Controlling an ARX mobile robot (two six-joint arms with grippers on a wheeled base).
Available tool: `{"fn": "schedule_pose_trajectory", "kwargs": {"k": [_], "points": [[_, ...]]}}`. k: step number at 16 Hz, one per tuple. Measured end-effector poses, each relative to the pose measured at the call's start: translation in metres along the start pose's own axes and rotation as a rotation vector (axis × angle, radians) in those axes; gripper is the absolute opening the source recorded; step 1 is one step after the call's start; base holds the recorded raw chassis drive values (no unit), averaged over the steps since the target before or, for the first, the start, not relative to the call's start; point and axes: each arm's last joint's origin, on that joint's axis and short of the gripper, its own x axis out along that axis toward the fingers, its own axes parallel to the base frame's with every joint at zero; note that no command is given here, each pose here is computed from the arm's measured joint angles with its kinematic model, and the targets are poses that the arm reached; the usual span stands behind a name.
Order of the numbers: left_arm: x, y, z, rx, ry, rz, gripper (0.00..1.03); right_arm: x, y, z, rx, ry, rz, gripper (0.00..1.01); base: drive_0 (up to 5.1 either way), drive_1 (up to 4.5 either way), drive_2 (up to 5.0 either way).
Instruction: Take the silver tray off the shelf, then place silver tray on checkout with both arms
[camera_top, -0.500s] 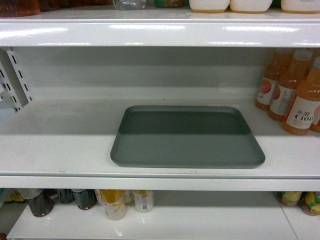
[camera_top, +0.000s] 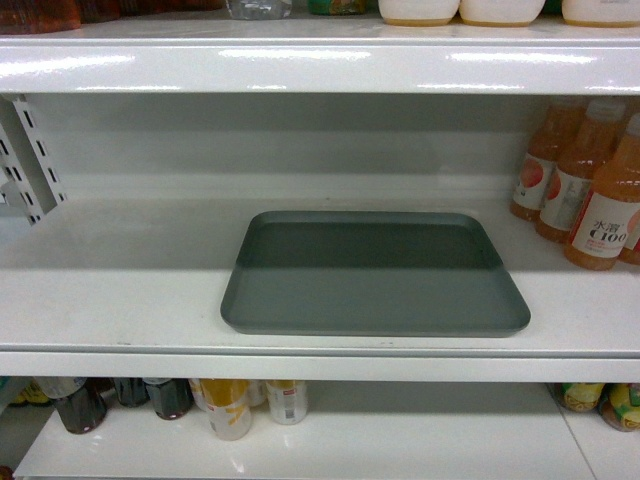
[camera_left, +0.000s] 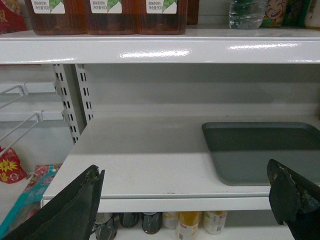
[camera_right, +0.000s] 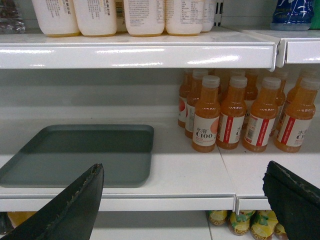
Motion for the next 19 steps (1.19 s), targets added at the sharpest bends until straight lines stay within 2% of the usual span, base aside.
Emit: {"fn": "schedule_pose_trajectory", "kwargs": {"k": [19], "points": [[0.0, 0.0, 0.0, 0.0, 0.0, 0.0, 0.98, 0.0, 0.0, 0.0, 0.0, 0.0, 0.0, 0.98, 0.0, 0.0, 0.0]]}}
